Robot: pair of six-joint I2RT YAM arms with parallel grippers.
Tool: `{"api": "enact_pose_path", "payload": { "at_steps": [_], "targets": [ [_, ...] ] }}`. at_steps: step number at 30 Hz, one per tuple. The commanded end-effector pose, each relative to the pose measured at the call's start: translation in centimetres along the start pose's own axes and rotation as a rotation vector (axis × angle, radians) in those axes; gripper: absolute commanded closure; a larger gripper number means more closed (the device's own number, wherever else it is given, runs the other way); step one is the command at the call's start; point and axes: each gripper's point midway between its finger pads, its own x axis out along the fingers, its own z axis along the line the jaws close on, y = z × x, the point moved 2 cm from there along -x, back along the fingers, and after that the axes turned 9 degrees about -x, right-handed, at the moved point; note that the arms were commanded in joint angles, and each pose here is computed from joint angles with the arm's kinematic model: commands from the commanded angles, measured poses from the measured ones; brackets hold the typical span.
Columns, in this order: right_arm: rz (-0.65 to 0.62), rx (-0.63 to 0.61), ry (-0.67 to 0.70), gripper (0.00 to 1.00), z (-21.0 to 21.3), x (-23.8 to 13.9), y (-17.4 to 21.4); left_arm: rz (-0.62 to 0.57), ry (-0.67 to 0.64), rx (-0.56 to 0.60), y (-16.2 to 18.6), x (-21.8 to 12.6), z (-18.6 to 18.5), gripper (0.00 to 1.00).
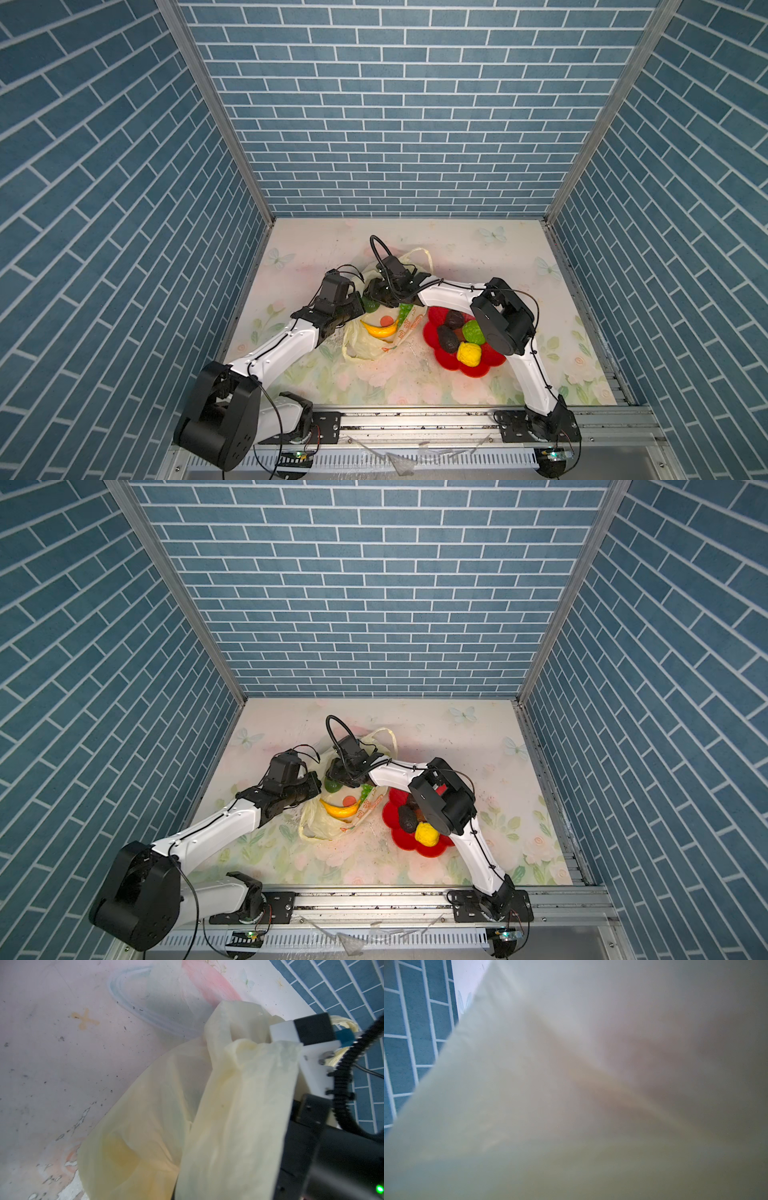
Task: Take the fake fruits out of the plastic bag
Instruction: 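Grasp the dark green fruit inside the bag with the right gripper, then lift the dark green fruit out and carry it over the red plate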
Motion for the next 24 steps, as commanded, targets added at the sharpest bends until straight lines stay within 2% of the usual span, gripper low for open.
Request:
{"api": "enact_pose_path", "payload": {
  "at_steps": [1, 9, 16, 21, 24],
  "targets": [
    [-0.107, -0.07, -0.041, 0.47, 2.3, -3.6, -2.0, -0.008, -0.018, 0.026, -0.5, 0.3, 0.1, 1.0],
    [-0.163, -0.159, -0.047, 0.48, 2.3, -7.2, -2.0, -0.01, -0.025, 0.038, -2.2, 1.1, 0.2, 1.0],
    [-0.264, -0.239, 0.015, 0.48, 0.8, -11.2, -2.5, -0.01, -0.032, 0.07, -3.2, 2.2, 0.1, 1.0],
    [-0.343, -0.278, 0.095, 0.48, -1.4, -14.6, -2.9, -0.018, -0.047, 0.106, -3.5, 2.8, 0.7, 1.0],
    [-0.387, -0.306, 0.187, 0.48, -3.4, -16.8, -2.9, -0.028, -0.05, 0.121, -3.8, 3.0, 1.1, 1.0]
  ]
}}
